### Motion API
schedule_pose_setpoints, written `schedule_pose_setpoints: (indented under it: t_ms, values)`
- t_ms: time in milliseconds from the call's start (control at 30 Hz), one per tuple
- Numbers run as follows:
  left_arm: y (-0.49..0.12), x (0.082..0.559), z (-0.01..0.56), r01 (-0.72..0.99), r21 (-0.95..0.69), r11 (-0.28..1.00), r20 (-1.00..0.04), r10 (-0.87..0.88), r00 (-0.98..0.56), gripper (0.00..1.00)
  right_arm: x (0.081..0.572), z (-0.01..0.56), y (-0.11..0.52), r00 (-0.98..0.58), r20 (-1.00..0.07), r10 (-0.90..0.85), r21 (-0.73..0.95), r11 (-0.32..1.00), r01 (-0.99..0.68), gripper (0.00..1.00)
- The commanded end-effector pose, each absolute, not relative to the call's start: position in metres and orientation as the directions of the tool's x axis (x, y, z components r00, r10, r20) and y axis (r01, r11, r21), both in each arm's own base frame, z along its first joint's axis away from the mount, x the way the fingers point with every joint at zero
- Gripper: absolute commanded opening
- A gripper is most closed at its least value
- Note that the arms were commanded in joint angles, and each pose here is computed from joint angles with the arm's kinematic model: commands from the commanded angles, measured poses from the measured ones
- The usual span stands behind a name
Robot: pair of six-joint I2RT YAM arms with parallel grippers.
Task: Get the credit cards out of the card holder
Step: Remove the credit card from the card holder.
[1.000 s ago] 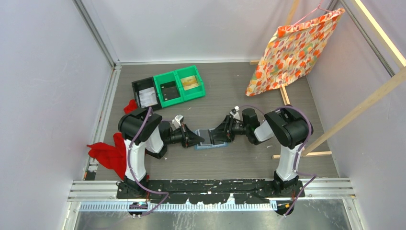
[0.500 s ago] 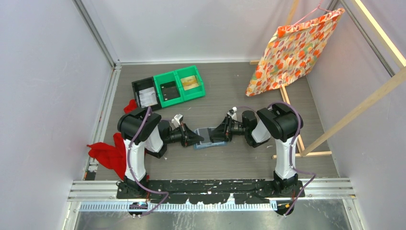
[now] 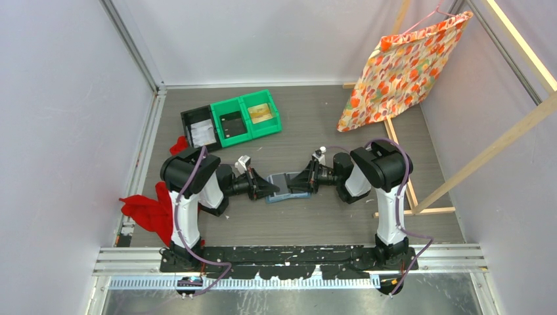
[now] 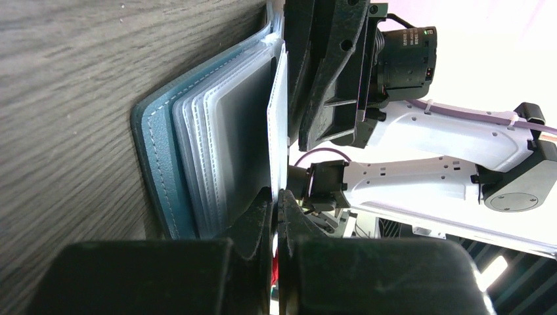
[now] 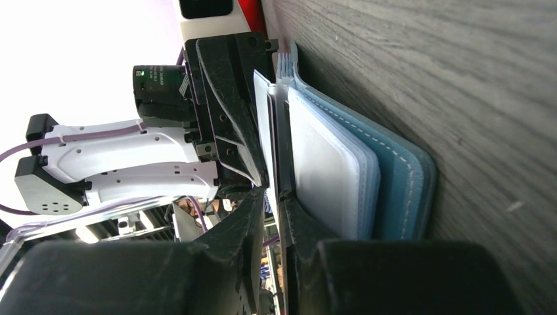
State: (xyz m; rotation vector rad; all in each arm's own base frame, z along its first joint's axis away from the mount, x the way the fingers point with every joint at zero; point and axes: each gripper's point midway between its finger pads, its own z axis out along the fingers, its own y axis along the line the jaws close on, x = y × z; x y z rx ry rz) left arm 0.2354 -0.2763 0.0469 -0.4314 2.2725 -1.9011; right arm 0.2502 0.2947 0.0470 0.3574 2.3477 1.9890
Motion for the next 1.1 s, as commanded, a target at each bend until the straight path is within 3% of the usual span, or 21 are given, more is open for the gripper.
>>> schedule_pose_setpoints:
  t_ms: [0, 100, 267, 400, 467, 667, 1067]
  values:
    - [-0.282, 0.233, 0.062, -0.047, -0.990, 0.133, 0.009, -0.273, -0.962, 0.01, 0.247, 0.056, 0.301, -0.972, 0.157, 0.175, 0.978, 0.113, 0.178, 0.19]
    - [-0.282, 0.234, 0.062, -0.045, -0.990, 0.133, 0.007, -0.274, -0.962, 0.01, 0.245, 0.058, 0.302, -0.975, 0.154, 0.163, 0.979, 0.111, 0.173, 0.24]
    - [-0.282, 0.233, 0.063, -0.045, -0.990, 0.133, 0.007, -0.274, -0.962, 0.01, 0.244, 0.057, 0.305, -0.975, 0.155, 0.158, 0.978, 0.112, 0.174, 0.20]
    - [-0.282, 0.233, 0.064, -0.042, -0.991, 0.131, 0.005, -0.273, -0.962, 0.01, 0.243, 0.057, 0.307, -0.976, 0.151, 0.154, 0.979, 0.111, 0.169, 0.01]
    - [-0.282, 0.233, 0.064, -0.041, -0.991, 0.131, 0.004, -0.273, -0.962, 0.00, 0.243, 0.057, 0.306, -0.976, 0.148, 0.157, 0.980, 0.110, 0.167, 0.01]
    - [-0.279, 0.232, 0.060, -0.072, -0.988, 0.136, 0.030, -0.291, -0.956, 0.22, 0.243, 0.048, 0.303, -0.969, 0.161, 0.189, 0.973, 0.132, 0.187, 0.01]
    - [-0.274, 0.233, 0.059, -0.083, -0.987, 0.140, 0.035, -0.316, -0.948, 0.25, 0.247, 0.034, 0.290, -0.951, 0.188, 0.244, 0.962, 0.148, 0.229, 0.01]
